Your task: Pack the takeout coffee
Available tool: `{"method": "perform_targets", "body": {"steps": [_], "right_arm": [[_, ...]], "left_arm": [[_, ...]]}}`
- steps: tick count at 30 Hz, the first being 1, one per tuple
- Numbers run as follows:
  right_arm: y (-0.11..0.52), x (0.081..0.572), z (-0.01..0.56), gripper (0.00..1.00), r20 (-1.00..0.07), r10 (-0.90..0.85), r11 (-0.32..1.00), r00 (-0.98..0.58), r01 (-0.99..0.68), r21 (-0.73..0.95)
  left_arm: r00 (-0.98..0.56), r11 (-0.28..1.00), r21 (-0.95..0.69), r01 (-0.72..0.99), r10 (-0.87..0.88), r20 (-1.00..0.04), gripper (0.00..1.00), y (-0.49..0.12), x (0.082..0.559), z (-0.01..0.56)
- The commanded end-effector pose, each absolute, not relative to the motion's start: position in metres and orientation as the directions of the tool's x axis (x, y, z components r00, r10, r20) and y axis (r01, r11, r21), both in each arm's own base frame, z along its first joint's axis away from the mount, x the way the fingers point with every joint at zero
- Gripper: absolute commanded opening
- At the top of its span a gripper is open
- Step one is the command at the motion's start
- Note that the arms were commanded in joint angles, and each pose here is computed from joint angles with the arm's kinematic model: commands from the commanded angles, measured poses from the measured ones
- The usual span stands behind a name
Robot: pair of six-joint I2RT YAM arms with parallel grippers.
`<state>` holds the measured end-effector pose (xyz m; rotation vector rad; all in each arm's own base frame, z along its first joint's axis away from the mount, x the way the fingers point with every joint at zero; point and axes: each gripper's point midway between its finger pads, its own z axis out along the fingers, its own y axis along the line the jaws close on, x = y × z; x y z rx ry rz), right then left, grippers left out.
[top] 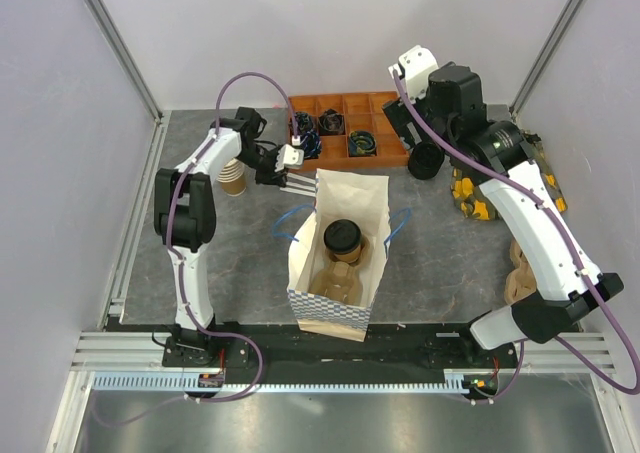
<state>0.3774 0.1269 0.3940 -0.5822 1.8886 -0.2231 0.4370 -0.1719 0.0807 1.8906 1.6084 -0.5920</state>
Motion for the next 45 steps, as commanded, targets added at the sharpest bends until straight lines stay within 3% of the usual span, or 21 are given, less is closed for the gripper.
{"method": "perform_targets", "body": {"steps": [1,12,45], "right_arm": [[0.114,0.37,0.406,0.98,-0.836,-0.472,0.878,-0.28,-0.236,-0.417],[0.114,0.37,0.401,0.98,-0.829,-0.48,0.873,-0.288,-0.246,-0.421],[0.107,0.366,0.395,0.98,-0.802,-0.505,0.861,-0.318,-0.242,-0.447]], "left_arm": [[0.269,-0.194,0.187,0.963,0.711,-0.65,0.27,-0.174,0.432,0.071],[0.303,-0.164,0.265,0.95,0.687,-0.66,0.27,-0.184,0.437,0.098],[0.307,-0.238,0.194,0.952,0.745,-0.592,0.32,-0.198,0.458,0.029]]}}
